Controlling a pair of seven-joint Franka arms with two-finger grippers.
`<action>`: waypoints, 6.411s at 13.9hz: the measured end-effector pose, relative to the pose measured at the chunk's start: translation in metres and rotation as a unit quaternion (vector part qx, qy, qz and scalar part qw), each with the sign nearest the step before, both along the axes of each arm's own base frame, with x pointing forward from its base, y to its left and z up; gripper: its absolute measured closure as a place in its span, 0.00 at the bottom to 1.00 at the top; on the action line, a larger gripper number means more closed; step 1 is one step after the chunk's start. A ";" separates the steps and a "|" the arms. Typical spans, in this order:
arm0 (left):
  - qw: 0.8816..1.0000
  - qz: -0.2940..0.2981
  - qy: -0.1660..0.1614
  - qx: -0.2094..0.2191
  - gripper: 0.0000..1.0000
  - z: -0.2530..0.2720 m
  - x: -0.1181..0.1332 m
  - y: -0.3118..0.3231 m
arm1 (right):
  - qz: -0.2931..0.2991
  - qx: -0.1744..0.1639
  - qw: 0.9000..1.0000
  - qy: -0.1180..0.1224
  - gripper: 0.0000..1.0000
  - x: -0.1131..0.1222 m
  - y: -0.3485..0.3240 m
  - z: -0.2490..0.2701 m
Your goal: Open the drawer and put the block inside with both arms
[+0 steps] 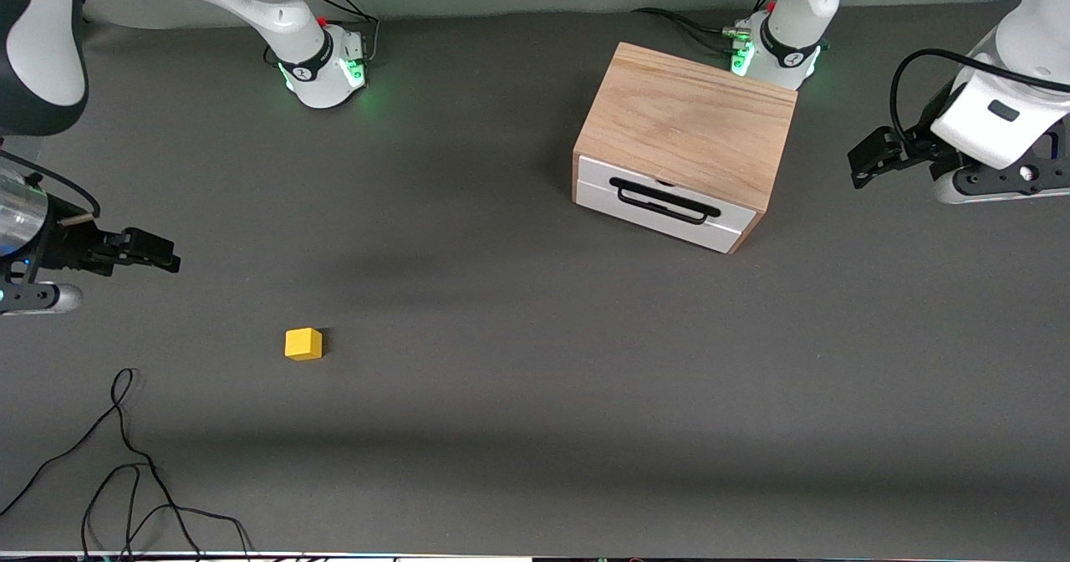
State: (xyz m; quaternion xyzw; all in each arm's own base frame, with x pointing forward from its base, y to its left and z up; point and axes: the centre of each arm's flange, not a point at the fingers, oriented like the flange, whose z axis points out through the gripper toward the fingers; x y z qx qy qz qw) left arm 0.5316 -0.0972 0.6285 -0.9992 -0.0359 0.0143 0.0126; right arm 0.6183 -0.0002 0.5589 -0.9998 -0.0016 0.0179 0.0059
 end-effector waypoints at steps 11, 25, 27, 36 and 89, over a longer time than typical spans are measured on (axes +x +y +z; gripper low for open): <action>0.995 -0.097 0.014 -0.007 0.00 -0.014 0.016 0.053 | -0.002 -0.003 1.000 -0.016 0.00 0.014 -0.001 -0.012; 0.975 0.198 0.090 0.036 0.00 -0.185 0.029 -0.181 | 0.000 -0.007 1.000 -0.009 0.00 0.027 0.001 -0.040; 0.951 0.281 0.110 0.065 0.00 -0.214 0.030 -0.183 | 0.001 -0.007 1.000 -0.002 0.00 0.029 0.002 -0.048; 0.868 0.436 0.150 0.185 0.00 -0.297 -0.004 -0.226 | 0.004 -0.009 0.999 -0.038 0.00 0.045 0.006 -0.059; 0.851 0.502 0.083 0.133 0.48 -0.308 0.049 -0.258 | 0.036 -0.013 0.999 0.007 0.00 0.060 0.049 -0.324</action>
